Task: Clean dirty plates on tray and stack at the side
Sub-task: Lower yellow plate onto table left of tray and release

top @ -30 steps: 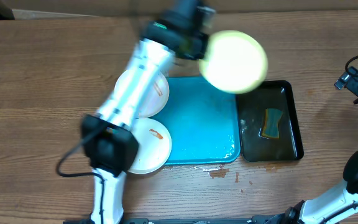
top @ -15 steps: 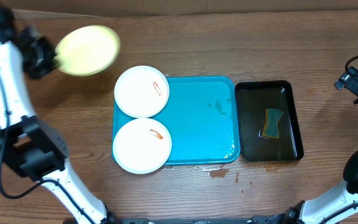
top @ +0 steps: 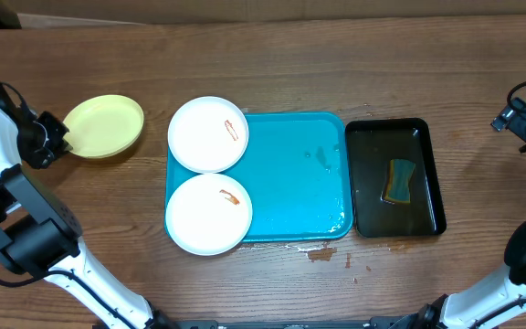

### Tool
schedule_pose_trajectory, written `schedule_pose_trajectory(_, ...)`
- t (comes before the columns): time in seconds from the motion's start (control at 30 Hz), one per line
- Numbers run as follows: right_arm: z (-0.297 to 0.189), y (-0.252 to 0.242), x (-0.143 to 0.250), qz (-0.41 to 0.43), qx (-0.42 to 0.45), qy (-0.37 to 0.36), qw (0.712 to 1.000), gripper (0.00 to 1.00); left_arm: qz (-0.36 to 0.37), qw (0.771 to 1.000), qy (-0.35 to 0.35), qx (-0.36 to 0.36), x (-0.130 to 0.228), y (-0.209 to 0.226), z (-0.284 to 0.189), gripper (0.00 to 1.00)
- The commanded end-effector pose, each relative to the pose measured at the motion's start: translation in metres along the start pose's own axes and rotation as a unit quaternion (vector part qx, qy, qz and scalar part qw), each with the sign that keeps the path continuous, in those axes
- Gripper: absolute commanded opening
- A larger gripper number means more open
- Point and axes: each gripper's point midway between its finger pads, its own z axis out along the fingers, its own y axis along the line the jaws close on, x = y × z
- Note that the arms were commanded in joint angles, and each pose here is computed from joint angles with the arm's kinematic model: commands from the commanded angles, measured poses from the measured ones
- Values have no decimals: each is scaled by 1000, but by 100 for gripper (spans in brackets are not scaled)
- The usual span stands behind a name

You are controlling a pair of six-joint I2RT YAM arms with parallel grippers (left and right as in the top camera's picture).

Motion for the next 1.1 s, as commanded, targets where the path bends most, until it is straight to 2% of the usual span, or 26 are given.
schedule_pose_trajectory(0.0, -9, 1, -4, 2, -4, -14, 1000, 100, -5, 1000, -13, -10, -6, 5, 3, 4)
schedule_pose_trajectory(0.33, -9, 1, -4, 2, -4, -14, 1000, 100, -13, 999, -38, -16, -17, 6, 2, 4)
schedule_pose_trajectory(0.37, -9, 1, -4, 2, -4, -14, 1000, 100, -13, 999, -38, -16, -17, 6, 2, 7)
schedule_pose_trajectory(0.4, -9, 1, -4, 2, -4, -14, 1000, 100, -13, 999, -37, -16, -16, 6, 3, 29)
schedule_pose_trajectory(0.43, -9, 1, -4, 2, -4, -14, 1000, 100, -13, 999, -35, -15, -16, 5, 3, 68)
schedule_pose_trajectory(0.47, -9, 1, -4, 2, -4, -14, 1000, 100, -14, 999, -30, -13, -13, 5, 3, 100)
schedule_pose_trajectory(0.6, -9, 1, -4, 2, -4, -14, 1000, 100, -16, 999, 11, 44, 2, -14, -5, 99)
schedule_pose_trajectory(0.77, -9, 1, -4, 2, -4, -14, 1000, 100, -2, 995, 49, 91, 23, -35, -37, 88)
schedule_pose_trajectory(0.93, -9, 1, -4, 2, -4, -14, 1000, 100, 51, 993, 27, 107, 48, -58, -99, 74)
schedule_pose_trajectory(1.07, -9, 1, -4, 2, -4, -14, 1000, 100, 109, 987, -3, 122, 79, -93, -147, 62)
